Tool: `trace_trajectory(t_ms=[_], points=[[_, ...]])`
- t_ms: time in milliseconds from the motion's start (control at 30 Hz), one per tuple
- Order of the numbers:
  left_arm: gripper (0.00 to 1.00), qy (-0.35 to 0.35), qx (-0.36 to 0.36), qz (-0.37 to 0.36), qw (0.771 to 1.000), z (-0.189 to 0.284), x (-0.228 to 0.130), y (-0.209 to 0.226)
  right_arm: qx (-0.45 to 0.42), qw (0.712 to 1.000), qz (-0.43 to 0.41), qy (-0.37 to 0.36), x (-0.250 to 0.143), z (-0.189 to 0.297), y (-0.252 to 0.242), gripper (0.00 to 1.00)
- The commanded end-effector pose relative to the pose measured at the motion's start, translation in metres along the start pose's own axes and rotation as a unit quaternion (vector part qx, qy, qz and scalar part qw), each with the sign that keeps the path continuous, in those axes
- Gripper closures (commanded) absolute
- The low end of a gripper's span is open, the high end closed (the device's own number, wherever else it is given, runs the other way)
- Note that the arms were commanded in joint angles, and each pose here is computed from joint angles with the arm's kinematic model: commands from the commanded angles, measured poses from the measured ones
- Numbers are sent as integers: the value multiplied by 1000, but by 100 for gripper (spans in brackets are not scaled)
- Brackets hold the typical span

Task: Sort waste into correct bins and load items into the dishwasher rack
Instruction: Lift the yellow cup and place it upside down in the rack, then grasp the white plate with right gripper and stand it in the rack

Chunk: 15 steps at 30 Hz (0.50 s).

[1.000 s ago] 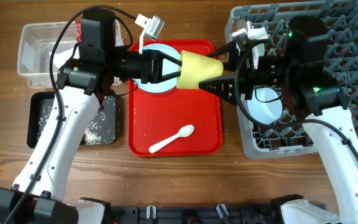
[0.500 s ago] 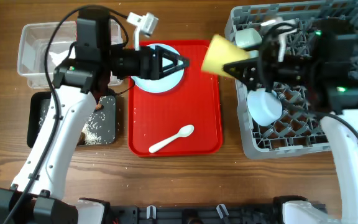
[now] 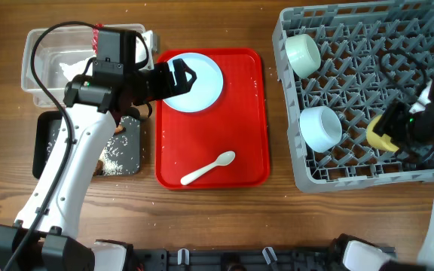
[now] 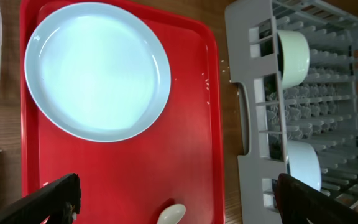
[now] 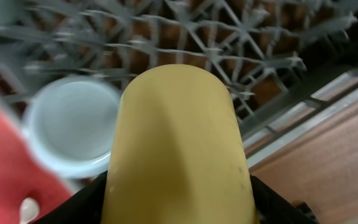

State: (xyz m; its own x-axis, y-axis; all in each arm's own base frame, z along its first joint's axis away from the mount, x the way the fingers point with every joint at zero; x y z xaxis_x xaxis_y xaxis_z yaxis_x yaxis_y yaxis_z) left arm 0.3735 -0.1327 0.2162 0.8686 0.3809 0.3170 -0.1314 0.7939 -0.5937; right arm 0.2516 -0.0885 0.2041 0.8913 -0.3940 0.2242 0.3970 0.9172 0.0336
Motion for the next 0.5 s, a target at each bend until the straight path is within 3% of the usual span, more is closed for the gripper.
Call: trace_trajectory(t_ms=[0,133,167,233,300,467], points=[[0,7,17,2,1000,-7,-3,12,8,998,-3,68,7,-36,-13,55],[0,6,17,1,1000,-7,-3,11,48,990,22,132,3,-68,-2,56],[0,6,17,1,1000,-7,-3,11,48,990,22,133,2,-68,-2,50],[0,6,17,1,1000,-7,-3,11,47,989,22,138,0,-67,-2,23],[0,6,17,1,1000,-7,-3,11,48,989,23,141,-1,-67,-2,13],[0,-2,27,1,1000,-7,-1,15,86,993,45,71,21,-28,13,13]])
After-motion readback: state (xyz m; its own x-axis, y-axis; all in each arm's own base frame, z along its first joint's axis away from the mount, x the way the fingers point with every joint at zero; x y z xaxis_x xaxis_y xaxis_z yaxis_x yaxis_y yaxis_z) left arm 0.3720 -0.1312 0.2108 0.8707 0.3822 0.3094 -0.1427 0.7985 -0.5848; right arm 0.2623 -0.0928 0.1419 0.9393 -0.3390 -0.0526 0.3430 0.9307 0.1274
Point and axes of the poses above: each gripper's point midway between its finger pads, its own z axis back along the fingers, its own y axis along the line the jaws close on, x = y × z, the point moved 1 cm from there along z, back along the fingers, and after that the axes turned 11 degrees about z, right-handed, at the moved point
